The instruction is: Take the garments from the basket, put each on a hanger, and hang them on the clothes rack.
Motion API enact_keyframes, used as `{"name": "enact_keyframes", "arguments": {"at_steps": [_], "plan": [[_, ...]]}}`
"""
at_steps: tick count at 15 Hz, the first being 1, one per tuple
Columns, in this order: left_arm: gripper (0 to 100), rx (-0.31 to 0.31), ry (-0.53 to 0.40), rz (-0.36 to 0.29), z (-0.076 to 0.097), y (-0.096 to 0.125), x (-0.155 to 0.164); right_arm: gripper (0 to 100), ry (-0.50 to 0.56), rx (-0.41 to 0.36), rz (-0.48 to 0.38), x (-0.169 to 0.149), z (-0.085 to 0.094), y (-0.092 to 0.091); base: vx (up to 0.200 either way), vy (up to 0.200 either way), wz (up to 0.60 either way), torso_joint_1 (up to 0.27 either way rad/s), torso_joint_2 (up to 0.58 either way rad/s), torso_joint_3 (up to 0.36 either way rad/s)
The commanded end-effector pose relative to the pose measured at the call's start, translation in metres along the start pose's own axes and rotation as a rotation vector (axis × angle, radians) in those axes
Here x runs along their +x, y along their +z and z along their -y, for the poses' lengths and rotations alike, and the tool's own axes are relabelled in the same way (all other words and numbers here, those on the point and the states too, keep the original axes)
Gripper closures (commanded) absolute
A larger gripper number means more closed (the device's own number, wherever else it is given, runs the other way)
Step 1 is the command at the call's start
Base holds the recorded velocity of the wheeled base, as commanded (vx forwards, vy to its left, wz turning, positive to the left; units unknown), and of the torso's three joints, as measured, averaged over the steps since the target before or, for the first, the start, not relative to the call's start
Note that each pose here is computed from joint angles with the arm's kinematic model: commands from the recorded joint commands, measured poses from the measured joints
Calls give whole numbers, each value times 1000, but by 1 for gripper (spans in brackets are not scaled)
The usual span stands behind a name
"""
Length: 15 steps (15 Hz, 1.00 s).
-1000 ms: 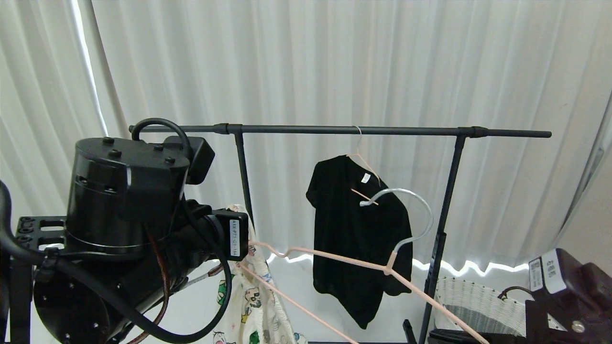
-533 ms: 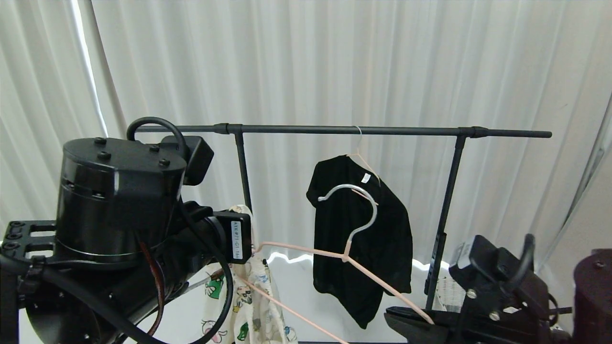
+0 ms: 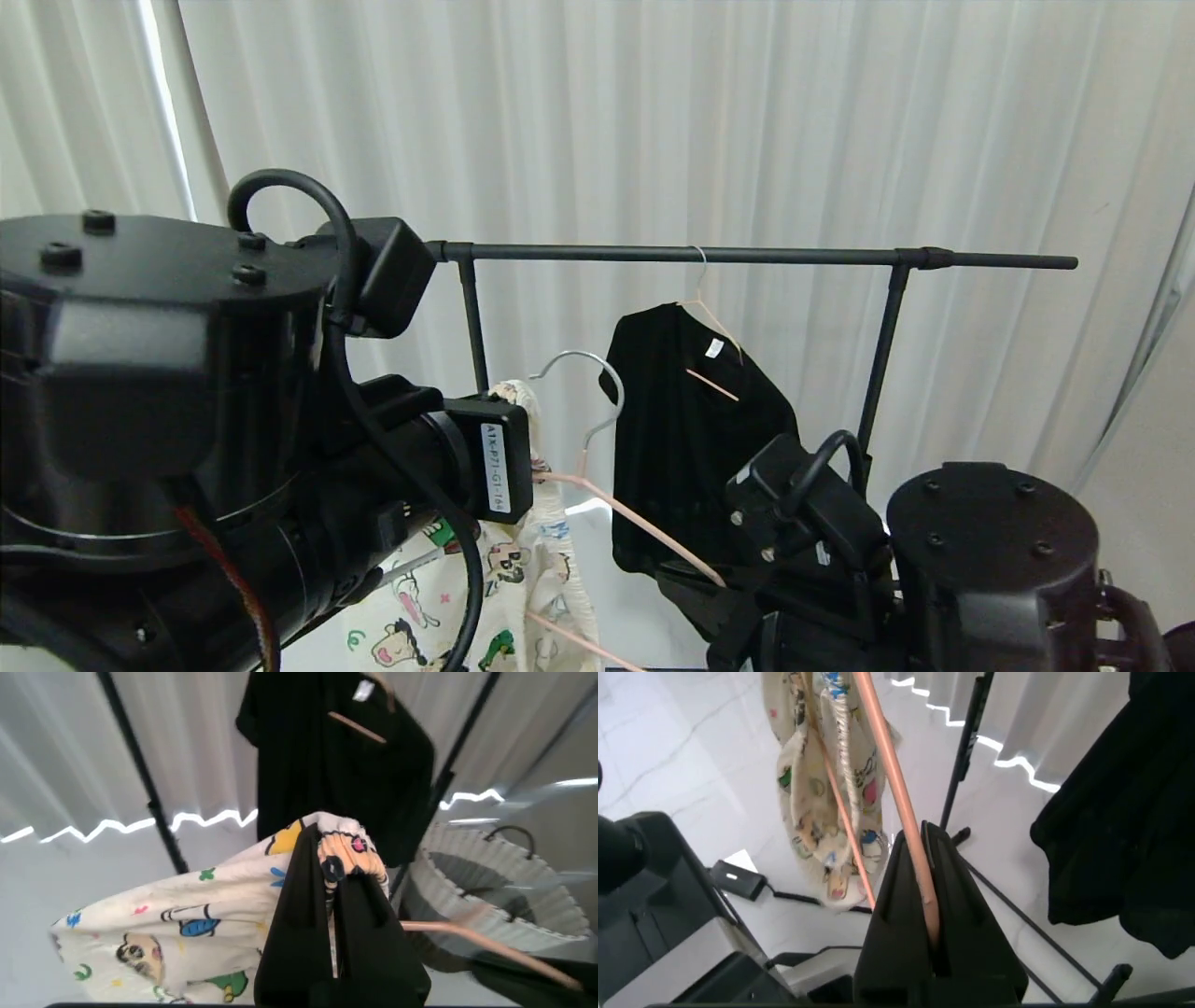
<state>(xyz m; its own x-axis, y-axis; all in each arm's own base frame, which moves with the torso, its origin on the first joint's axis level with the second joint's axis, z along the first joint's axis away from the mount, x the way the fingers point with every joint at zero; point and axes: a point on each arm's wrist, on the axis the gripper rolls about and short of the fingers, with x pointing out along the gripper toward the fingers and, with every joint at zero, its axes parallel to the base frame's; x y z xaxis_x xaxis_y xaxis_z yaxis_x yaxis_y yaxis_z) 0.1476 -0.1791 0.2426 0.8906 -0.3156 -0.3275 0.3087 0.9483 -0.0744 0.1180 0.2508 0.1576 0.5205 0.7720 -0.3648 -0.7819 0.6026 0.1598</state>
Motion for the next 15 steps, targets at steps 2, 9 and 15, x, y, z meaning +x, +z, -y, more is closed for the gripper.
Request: {"name": "enact_keyframes", "arguments": {"at_steps": [2, 9, 15], "plan": [[100, -9, -46, 29, 10, 9, -7, 100, -11, -2, -7, 14, -3, 0, 0, 0, 0, 0, 0, 0], [0, 4, -58, 20, 11, 10, -13, 100, -77, 43, 79, 9, -15, 7, 0, 0, 0, 0, 0, 0], [0, -13, 73, 80, 7, 19, -12, 100, -177, 67, 174, 7, -14, 15, 0, 0, 0, 0, 0, 0]]}}
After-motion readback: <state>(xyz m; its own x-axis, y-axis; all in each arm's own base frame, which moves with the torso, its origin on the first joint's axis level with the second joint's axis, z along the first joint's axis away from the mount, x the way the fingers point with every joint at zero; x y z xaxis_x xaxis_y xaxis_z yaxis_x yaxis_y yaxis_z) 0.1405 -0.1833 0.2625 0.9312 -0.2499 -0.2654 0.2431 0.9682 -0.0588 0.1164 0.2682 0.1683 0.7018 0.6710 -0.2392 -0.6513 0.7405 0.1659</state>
